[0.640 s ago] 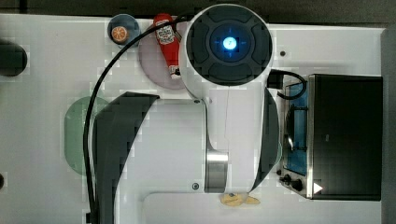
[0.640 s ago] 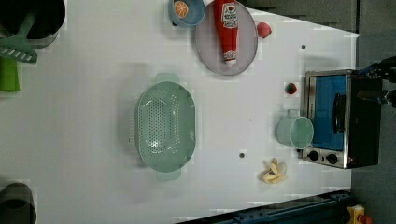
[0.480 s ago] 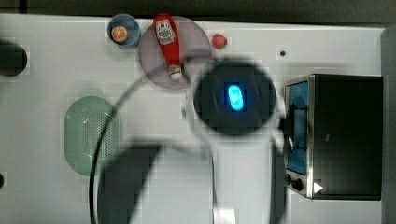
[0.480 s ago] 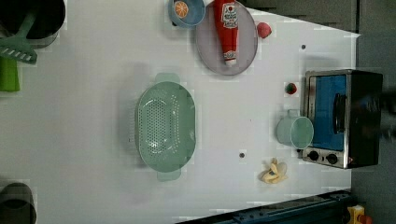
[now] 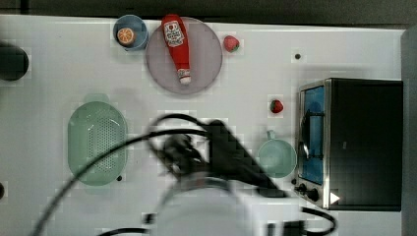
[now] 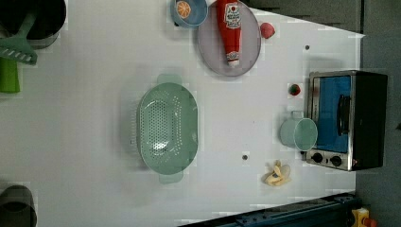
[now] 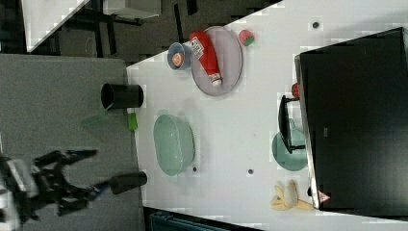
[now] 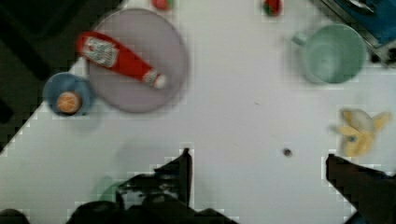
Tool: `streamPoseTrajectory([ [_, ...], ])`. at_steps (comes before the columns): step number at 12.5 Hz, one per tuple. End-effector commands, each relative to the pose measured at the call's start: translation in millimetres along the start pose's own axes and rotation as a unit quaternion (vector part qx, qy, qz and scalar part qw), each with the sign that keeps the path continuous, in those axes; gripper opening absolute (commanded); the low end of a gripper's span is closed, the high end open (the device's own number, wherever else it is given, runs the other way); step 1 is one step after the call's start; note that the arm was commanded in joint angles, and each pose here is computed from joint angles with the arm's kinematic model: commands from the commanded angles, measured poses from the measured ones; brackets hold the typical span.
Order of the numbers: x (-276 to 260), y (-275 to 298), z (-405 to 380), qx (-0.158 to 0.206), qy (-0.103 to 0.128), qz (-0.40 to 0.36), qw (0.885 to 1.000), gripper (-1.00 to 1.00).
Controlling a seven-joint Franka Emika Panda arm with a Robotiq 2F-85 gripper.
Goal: Drag strainer left to right.
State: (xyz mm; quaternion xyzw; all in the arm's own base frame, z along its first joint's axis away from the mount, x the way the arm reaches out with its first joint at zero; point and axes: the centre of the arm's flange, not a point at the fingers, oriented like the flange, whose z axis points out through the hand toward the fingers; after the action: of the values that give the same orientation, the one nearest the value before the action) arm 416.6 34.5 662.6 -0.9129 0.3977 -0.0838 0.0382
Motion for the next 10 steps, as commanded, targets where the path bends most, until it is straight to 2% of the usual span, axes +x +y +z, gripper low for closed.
streamPoseTrajectory([
  [1,-88,-77,96,-0.097,-0.061,-0.056,0.992,1.00],
  [4,-158,-125,147,-0.128,-0.059,-0.021,0.990,1.00],
  [7,-211,-165,205,-0.114,-0.062,0.074,0.989,1.00],
  [8,-223,-175,224,-0.110,-0.068,0.111,0.985,1.00],
  [10,-239,-187,261,-0.113,-0.082,0.193,0.971,1.00],
])
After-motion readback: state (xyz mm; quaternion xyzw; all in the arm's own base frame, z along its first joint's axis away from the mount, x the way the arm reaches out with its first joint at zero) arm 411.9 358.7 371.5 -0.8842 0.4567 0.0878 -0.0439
